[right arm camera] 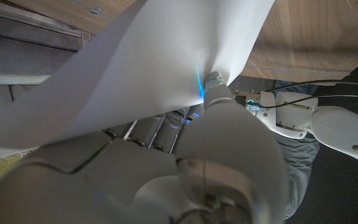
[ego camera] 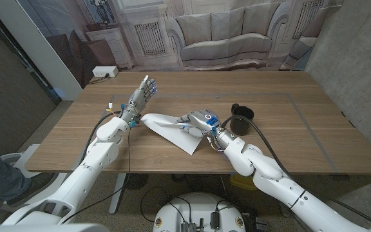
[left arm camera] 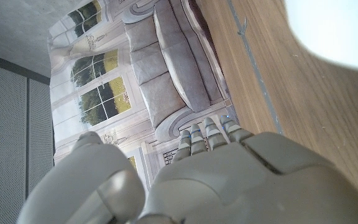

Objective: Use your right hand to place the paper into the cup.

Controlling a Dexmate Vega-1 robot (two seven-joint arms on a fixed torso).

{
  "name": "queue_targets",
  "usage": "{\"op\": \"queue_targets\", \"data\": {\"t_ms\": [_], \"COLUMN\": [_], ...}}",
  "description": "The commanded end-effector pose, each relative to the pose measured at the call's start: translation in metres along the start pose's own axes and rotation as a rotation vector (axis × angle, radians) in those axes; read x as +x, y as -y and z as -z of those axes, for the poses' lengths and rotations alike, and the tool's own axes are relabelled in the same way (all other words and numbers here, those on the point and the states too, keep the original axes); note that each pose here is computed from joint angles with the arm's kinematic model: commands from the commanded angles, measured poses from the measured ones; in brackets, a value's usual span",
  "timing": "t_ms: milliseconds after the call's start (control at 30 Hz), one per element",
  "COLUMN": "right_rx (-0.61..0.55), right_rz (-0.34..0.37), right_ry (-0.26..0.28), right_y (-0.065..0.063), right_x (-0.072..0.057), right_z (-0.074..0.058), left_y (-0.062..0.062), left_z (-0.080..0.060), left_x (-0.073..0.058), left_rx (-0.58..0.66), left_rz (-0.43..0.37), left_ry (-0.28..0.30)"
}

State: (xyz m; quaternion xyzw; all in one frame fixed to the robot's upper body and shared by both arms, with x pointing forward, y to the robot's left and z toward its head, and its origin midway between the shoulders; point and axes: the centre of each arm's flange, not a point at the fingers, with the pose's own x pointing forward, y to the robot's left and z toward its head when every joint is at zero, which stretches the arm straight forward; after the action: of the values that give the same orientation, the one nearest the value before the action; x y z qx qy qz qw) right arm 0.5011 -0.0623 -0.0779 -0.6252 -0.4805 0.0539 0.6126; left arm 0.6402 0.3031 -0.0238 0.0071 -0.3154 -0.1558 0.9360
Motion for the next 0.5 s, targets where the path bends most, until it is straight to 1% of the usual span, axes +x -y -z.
{"op": "queue_targets", "data": {"t_ms": [33,500], "right_rx": [-0.010,-0.030], "right_rz": [0.022,0.050], "right_ry": [-0.016,-0.042], "right_y": [0.016,0.030], "right_x": [-0.001,-0.003], "right_z": [0.002,0.007], "left_y": [-0.001,-0.001], "left_z": [-0.001,-0.003], "left_x": [0.004,0.009], "left_rx": [0.002,0.004], "left_rz": [0.001,0.009], "left_ry": [0.005,0.006]}}
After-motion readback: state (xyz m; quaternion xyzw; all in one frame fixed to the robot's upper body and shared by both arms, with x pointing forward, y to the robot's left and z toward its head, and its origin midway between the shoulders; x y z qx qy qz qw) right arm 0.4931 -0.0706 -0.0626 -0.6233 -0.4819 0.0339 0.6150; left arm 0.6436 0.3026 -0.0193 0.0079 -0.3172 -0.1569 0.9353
